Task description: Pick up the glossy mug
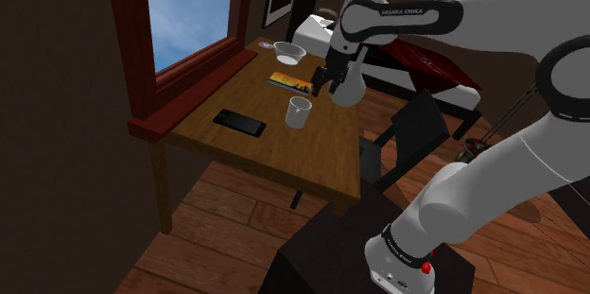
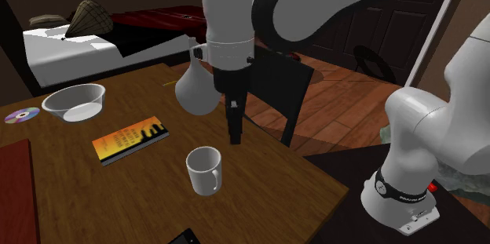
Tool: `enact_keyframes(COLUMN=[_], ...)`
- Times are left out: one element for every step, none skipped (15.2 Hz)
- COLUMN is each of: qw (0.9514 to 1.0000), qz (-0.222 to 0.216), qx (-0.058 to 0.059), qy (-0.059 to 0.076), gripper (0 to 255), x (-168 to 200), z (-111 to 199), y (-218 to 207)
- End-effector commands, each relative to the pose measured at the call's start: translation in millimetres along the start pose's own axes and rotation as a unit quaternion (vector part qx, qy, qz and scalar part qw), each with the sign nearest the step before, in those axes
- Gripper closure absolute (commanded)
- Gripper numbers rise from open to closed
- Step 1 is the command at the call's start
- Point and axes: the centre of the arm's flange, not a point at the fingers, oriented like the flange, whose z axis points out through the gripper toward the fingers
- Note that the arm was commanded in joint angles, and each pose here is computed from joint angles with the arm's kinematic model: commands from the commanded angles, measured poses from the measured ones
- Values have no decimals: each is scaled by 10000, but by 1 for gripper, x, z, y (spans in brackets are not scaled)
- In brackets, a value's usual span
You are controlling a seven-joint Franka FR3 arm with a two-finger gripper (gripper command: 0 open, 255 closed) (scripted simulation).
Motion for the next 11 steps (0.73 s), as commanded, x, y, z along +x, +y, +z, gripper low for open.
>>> enact_keyframes(qw=[10000, 10000, 10000, 10000, 9999, 9999, 9999, 9999, 9999, 9999, 9999], qz=[7, 10, 13, 16, 19, 22, 25, 28, 28, 28, 28], qx=[-6, -8, -9, -11, -12, -14, -15, -17, -17, -17, -17], qy=[-31, -48, -65, -82, -99, -116, -132, -149, -152, -152, -152], gripper=[0, 0, 0, 0, 0, 0, 0, 0, 0, 0, 0], x=[20, 29, 39, 49, 58, 68, 78, 87, 89, 89, 89], z=[17, 25, 33, 41, 50, 58, 66, 75, 76, 81, 86], y=[9, 14, 19, 23, 28, 33, 37, 42, 43, 43, 43])
